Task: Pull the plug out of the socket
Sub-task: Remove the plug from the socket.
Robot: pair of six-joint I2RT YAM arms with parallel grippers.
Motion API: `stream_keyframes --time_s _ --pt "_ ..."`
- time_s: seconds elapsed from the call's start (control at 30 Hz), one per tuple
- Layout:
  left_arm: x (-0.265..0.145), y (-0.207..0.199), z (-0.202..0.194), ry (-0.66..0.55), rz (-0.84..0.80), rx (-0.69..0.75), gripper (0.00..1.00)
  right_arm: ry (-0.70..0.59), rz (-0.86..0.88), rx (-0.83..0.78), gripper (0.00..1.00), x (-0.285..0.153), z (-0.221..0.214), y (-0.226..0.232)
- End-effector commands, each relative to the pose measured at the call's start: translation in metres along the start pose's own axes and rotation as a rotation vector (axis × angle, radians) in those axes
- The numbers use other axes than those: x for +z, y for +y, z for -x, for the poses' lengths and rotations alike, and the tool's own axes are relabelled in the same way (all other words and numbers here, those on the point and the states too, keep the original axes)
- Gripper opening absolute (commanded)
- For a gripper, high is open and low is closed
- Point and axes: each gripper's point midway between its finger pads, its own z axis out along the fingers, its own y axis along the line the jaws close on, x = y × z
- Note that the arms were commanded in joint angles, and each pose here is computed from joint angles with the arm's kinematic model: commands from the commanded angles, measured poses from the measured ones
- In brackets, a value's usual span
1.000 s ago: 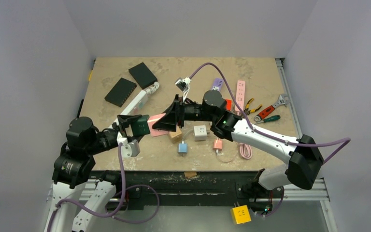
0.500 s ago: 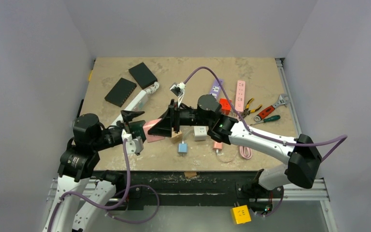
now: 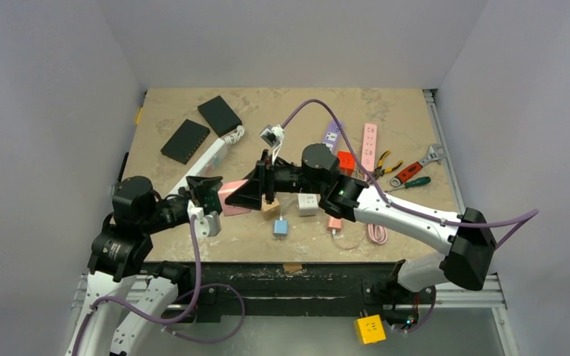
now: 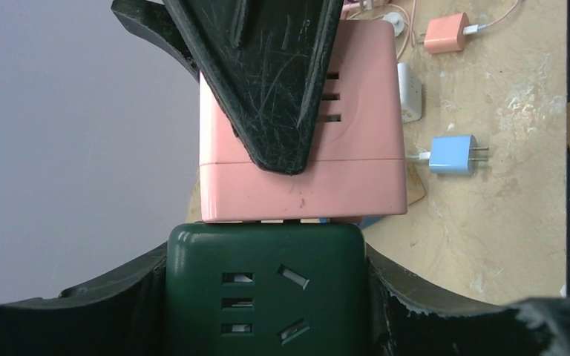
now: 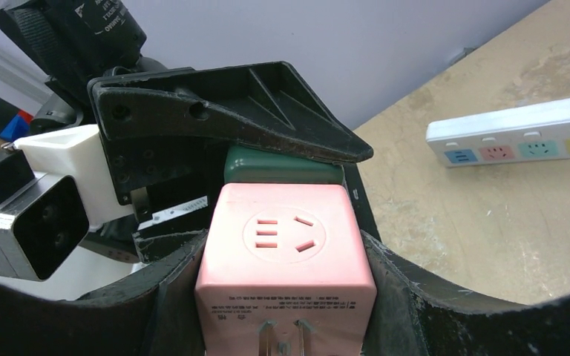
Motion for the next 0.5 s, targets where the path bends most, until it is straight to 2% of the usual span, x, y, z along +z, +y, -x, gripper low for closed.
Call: stream_keyframes --time_s 0.0,0.3,0.47 --pt "-0.009 0.024 0.017 -0.022 0.105 0.016 0.00 -0.107 0.043 -0.058 0.00 -0.021 0.014 0.020" --pt "-0.013 0.014 0.015 -0.032 0.114 0.050 0.00 -0.211 0.124 -0.006 0.00 -0.066 0.007 0.019" --pt "-0.013 0.012 0.011 -0.014 0.110 0.074 0.00 -0.183 0.083 0.000 0.00 -0.070 -0.002 0.010"
